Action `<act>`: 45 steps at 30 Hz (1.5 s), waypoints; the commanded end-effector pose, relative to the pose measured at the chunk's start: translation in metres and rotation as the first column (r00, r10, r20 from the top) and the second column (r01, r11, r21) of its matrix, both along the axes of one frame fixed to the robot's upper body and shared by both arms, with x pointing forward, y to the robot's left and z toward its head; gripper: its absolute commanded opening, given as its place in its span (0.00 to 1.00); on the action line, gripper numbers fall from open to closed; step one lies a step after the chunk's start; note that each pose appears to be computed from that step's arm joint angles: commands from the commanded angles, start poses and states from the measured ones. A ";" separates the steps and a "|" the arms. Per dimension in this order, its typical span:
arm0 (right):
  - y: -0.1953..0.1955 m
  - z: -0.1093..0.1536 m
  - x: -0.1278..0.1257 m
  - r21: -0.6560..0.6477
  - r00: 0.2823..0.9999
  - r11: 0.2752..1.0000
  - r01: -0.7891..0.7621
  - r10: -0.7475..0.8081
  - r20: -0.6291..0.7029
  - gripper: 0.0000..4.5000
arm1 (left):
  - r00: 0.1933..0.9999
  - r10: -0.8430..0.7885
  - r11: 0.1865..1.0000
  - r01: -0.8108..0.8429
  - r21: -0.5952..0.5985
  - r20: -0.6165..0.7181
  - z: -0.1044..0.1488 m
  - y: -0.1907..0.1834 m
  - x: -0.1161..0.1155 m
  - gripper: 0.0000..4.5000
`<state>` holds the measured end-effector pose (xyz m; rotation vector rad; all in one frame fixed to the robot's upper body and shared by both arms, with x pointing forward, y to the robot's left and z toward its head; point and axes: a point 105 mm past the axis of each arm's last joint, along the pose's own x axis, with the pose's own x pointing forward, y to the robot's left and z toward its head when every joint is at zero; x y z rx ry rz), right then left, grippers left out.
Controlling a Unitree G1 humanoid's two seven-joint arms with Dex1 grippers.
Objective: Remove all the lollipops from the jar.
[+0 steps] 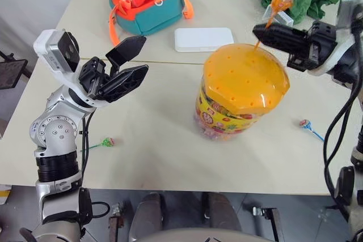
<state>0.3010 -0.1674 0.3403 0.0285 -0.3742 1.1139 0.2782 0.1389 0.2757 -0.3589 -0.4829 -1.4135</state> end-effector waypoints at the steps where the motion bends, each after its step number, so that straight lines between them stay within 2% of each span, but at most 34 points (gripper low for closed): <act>1: -0.028 0.028 -0.020 0.073 0.996 0.997 0.032 -0.038 0.085 0.00 | 0.999 -0.009 0.999 0.007 0.051 0.040 0.001 0.001 -0.002 1.00; 5: -0.072 0.012 -0.019 -0.076 0.974 0.972 0.222 -0.224 -0.025 0.00 | 0.999 -0.021 0.986 0.014 0.166 0.041 -0.011 -0.001 0.001 1.00; 7: -0.103 -0.014 -0.016 -0.253 0.918 0.899 0.356 -0.387 -0.083 0.00 | 0.997 -0.046 0.962 0.027 0.271 0.065 -0.025 -0.006 -0.002 1.00; 10: -0.152 -0.060 -0.020 -0.490 0.773 0.732 0.474 -0.612 -0.167 0.00 | 0.991 -0.091 0.919 0.046 0.392 0.098 -0.044 -0.013 -0.008 1.00; 11: -0.170 -0.080 -0.024 -0.589 0.707 0.648 0.484 -0.686 -0.173 0.00 | 0.989 -0.106 0.909 0.054 0.414 0.104 -0.048 -0.015 -0.009 1.00; 12: -0.179 -0.093 -0.028 -0.647 0.671 0.598 0.473 -0.720 -0.174 0.00 | 0.988 -0.115 0.905 0.062 0.420 0.102 -0.050 -0.016 -0.010 1.00; 15: -0.201 -0.128 -0.035 -0.725 0.537 0.500 0.473 -0.816 -0.213 0.00 | 0.987 -0.132 0.893 0.077 0.444 0.096 -0.056 -0.019 -0.011 1.00; 16: -0.205 -0.139 -0.036 -0.746 0.518 0.472 0.470 -0.832 -0.200 0.00 | 0.986 -0.136 0.886 0.079 0.456 0.092 -0.058 -0.020 -0.011 1.00; 19: -0.209 -0.175 -0.043 -0.835 0.539 0.390 0.388 -0.831 -0.137 0.00 | 0.987 -0.139 0.872 0.081 0.483 0.086 -0.061 -0.021 -0.010 1.00; 20: -0.210 -0.185 -0.044 -0.835 0.543 0.386 0.392 -0.830 -0.129 0.00 | 0.986 -0.138 0.864 0.075 0.498 0.091 -0.062 -0.022 -0.010 1.00; 23: -0.204 -0.194 -0.043 -0.782 0.563 0.463 0.418 -0.807 -0.177 0.00 | 0.990 -0.098 0.848 0.033 0.528 0.096 -0.064 -0.021 -0.005 1.00; 24: -0.204 -0.194 -0.042 -0.775 0.570 0.464 0.428 -0.804 -0.167 0.11 | 0.991 -0.093 0.848 0.030 0.529 0.093 -0.064 -0.020 -0.004 1.00; 26: -0.197 -0.190 -0.043 -0.744 0.616 0.513 0.428 -0.768 -0.175 0.23 | 0.994 -0.073 0.845 0.017 0.535 0.084 -0.064 -0.017 -0.003 1.00; 28: -0.181 -0.175 -0.044 -0.654 0.703 0.612 0.446 -0.691 -0.168 0.38 | 0.995 -0.058 0.847 0.004 0.531 0.085 -0.063 -0.014 -0.004 1.00; 31: -0.155 -0.143 -0.046 -0.489 0.831 0.745 0.455 -0.553 -0.069 0.61 | 0.994 -0.015 0.853 -0.043 0.519 0.107 -0.061 -0.007 -0.003 1.00; 33: -0.132 -0.124 -0.053 -0.379 0.906 0.834 0.401 -0.423 0.029 0.77 | 0.992 0.040 0.864 -0.093 0.495 0.115 -0.059 0.001 -0.001 1.00; 36: -0.100 -0.113 -0.059 -0.380 0.961 0.884 0.274 -0.261 0.087 0.99 | 0.978 0.170 0.858 -0.208 0.470 0.123 -0.058 0.020 0.003 1.00; 39: -0.081 -0.114 -0.061 -0.399 0.987 0.903 0.158 -0.147 0.060 0.99 | 0.956 0.269 0.812 -0.290 0.507 0.116 -0.069 0.036 0.005 1.00; 41: -0.069 -0.123 -0.061 -0.450 0.995 0.890 0.077 -0.042 0.086 0.99 | 0.926 0.356 0.765 -0.367 0.530 0.126 -0.082 0.047 0.006 1.00; 45: -0.060 -0.147 -0.058 -0.511 0.994 0.860 -0.009 0.065 0.092 0.99 | 0.869 0.470 0.681 -0.469 0.563 0.155 -0.104 0.059 0.005 1.00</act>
